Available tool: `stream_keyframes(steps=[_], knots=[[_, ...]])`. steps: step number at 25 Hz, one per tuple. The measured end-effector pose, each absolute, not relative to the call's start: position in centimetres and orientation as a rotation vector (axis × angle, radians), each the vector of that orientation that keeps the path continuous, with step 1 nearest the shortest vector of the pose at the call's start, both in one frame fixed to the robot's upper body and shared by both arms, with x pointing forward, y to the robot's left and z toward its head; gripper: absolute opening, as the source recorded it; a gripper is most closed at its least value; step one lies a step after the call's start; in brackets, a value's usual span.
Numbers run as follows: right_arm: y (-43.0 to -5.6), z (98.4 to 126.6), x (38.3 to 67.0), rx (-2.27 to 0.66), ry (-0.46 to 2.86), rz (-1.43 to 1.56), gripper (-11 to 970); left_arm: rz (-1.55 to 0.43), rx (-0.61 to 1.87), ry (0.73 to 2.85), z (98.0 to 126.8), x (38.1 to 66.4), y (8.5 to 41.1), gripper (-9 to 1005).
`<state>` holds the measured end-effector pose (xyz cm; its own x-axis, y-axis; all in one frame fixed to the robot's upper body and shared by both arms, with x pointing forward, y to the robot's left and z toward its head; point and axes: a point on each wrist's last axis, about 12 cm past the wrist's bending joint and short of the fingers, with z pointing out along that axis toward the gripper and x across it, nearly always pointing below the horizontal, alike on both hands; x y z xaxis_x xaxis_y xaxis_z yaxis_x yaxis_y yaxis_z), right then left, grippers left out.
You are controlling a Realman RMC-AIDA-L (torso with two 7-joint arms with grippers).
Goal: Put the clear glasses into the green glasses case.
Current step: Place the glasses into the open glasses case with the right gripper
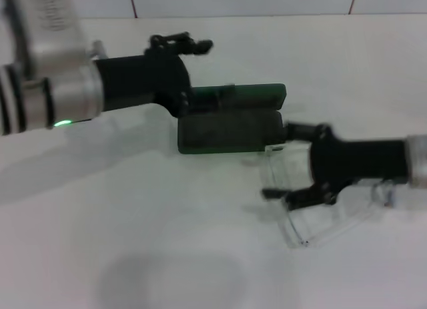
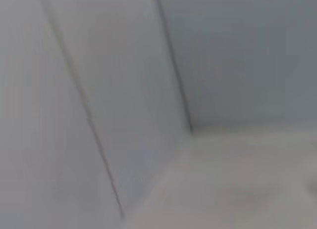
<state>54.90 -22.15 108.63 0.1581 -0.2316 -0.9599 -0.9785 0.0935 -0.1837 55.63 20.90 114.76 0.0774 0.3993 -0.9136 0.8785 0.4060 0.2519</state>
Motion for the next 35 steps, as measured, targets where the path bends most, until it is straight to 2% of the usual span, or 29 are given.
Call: stream_keyframes(steps=[4, 8, 12, 17, 24, 30, 35], knots=[[-24.3, 111.4, 56.0, -1.447, 1.236, 0.851, 869, -0.587, 0.920, 1.423, 113.1, 54.1, 23.5, 774], [-24.5, 113.8, 57.6, -1.688, 1.226, 0.736, 869, -0.588, 0.648, 1.342, 110.7, 52.3, 26.3, 774], [-22.9, 116.5, 58.7, -1.979, 1.226, 0.570, 869, -0.609, 0.541, 1.339, 108.2, 50.6, 27.7, 774], [-19.0, 118.5, 58.9, -2.248, 1.187, 0.295, 869, -0.629, 0.448, 1.329, 106.9, 48.8, 29.4, 774], [-14.8, 119.1, 58.5, -2.473, 1.016, 0.202, 868, -0.634, 0.407, 1.324, 106.4, 48.0, 30.0, 775], [-11.9, 117.7, 58.5, -2.625, 0.900, 0.095, 805, -0.636, 0.393, 1.337, 106.1, 47.8, 30.1, 775], [-10.4, 117.0, 58.1, -2.674, 0.807, 0.052, 793, -0.632, 0.390, 1.336, 106.2, 48.1, 30.1, 775]])
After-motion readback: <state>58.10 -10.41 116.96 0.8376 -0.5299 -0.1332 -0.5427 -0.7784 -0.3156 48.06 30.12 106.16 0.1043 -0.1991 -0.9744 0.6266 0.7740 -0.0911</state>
